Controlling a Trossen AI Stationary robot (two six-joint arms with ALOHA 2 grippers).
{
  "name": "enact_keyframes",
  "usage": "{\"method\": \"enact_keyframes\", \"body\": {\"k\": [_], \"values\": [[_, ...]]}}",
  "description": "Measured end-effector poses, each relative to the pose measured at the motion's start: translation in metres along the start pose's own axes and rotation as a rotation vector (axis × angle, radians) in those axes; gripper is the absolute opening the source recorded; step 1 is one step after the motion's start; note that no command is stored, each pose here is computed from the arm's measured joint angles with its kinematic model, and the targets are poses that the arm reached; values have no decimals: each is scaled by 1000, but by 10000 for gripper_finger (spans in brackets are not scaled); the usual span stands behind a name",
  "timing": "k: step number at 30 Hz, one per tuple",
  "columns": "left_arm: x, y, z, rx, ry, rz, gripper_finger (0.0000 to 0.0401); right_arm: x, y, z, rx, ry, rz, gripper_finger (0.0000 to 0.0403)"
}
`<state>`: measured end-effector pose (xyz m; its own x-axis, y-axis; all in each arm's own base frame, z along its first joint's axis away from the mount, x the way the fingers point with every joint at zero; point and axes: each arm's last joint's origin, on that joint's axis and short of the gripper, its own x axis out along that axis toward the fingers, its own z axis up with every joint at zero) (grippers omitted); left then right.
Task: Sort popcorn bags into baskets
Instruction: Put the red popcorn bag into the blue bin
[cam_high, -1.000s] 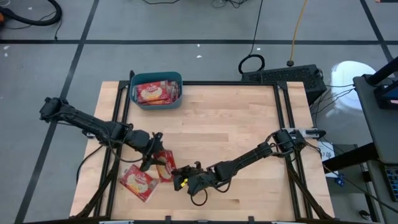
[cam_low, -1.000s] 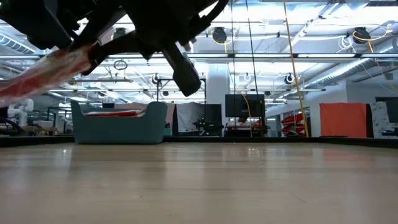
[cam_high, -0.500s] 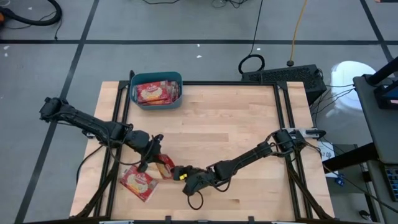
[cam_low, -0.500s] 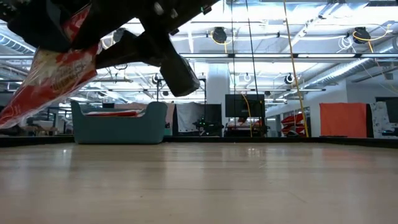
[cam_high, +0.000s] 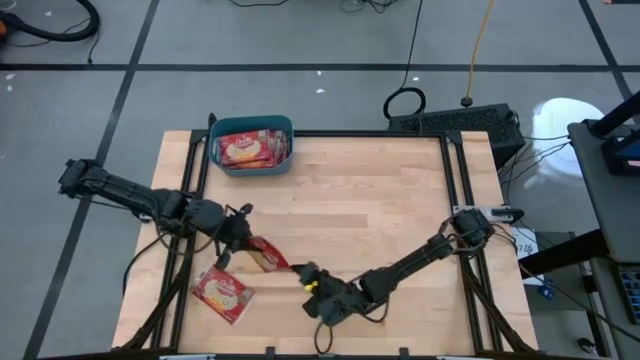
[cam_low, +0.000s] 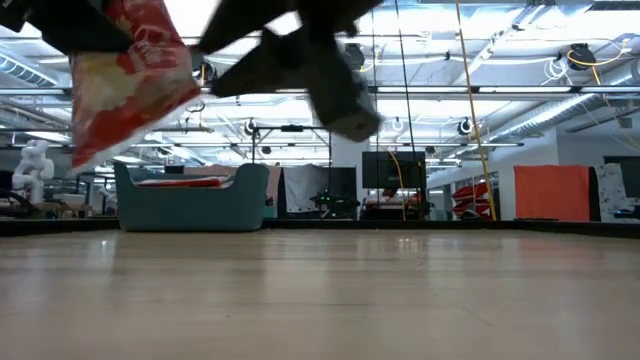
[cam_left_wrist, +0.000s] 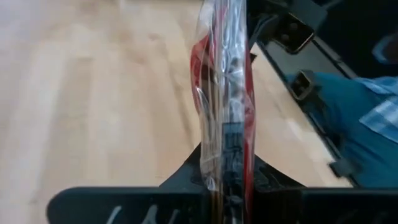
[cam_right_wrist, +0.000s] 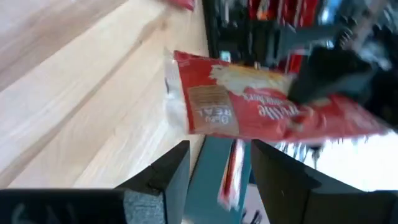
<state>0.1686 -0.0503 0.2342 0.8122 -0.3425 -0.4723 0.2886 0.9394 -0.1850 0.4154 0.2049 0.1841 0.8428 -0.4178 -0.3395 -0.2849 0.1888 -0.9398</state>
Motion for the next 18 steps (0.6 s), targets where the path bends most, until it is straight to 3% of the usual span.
{"method": "enact_keyframes", "body": {"k": [5, 7, 13, 18], "values": [[-15, 3, 5, -17, -95, 130, 32, -29, -4, -22, 239, 25, -27, 161], [-19, 4, 9, -21, -150, 183, 38, -39, -4, -36, 449, 11, -42, 161], [-22, 3, 27, 43, -340, 239, 25, -46, 8, -94, 1239, -142, -165, 162], [-17, 1, 41, 109, -460, 236, 29, -42, 30, -139, 1559, -461, -129, 162]]}}
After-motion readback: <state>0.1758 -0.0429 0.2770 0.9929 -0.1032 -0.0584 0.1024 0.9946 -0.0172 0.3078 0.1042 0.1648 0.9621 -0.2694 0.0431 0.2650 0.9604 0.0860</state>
